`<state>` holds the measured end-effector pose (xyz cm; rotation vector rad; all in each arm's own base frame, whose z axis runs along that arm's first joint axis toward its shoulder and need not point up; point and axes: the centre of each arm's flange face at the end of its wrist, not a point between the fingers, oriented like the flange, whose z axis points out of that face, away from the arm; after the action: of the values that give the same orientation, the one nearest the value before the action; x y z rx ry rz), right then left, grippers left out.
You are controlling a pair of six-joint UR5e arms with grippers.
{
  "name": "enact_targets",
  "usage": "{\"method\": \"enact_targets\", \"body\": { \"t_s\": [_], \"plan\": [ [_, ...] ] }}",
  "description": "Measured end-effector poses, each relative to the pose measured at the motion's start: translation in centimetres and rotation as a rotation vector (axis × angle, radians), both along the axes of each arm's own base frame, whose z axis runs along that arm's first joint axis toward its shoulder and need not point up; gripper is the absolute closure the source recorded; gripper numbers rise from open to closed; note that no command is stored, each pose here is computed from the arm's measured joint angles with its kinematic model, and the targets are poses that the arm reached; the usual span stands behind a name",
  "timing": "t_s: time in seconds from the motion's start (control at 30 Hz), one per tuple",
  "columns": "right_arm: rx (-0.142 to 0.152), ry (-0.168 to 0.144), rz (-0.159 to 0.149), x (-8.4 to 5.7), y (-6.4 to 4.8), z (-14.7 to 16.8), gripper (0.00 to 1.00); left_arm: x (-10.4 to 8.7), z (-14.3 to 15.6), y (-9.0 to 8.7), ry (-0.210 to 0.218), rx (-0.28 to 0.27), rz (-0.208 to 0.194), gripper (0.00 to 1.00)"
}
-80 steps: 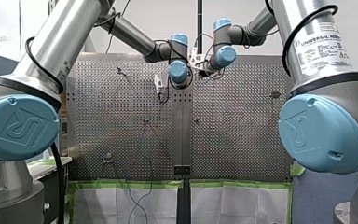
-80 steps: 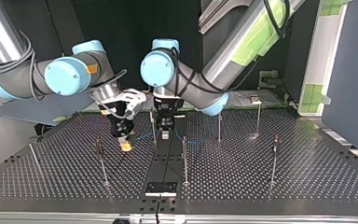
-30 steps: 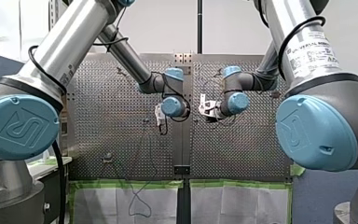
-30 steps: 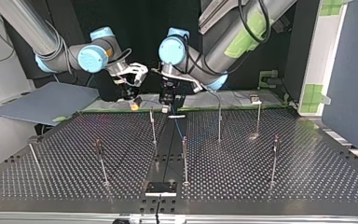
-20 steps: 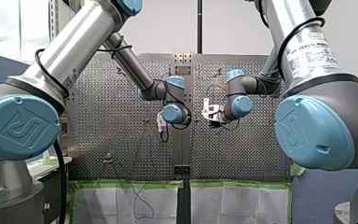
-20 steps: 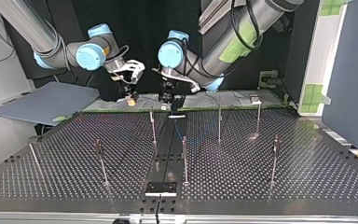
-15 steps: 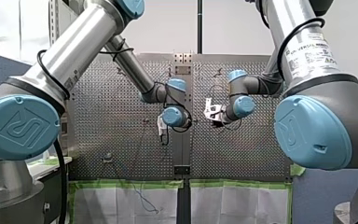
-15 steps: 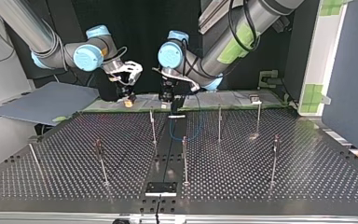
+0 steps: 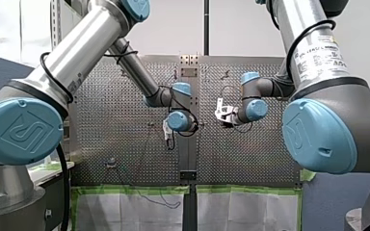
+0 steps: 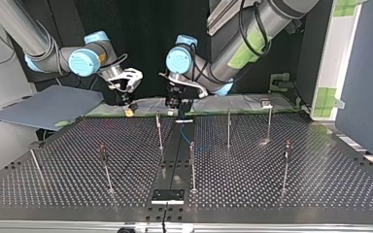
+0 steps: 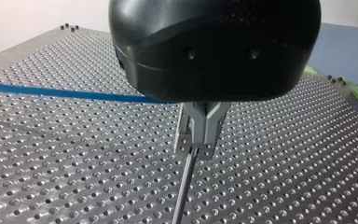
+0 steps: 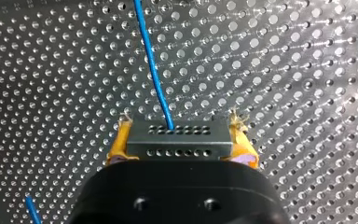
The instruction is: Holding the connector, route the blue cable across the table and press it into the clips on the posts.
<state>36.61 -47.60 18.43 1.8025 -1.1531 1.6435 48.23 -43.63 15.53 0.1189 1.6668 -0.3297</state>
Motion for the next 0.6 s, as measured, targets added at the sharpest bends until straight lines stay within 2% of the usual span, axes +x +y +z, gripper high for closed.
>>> {"method": "enact_targets", "body": {
  "t_s": [0.27, 0.6],
  "plan": [
    [-0.002, -0.021, -0.015, -1.4, -1.3, 0.0, 1.0, 0.9, -2.5, -0.1, 0.017, 0.0, -0.004, 1.0],
    [-0.013, -0.058, -0.016, -2.4, -2.5, 0.1, 1.0, 3.2, -1.4, 0.2, -0.016, -0.03, 0.008, 1.0]
  ]
}}
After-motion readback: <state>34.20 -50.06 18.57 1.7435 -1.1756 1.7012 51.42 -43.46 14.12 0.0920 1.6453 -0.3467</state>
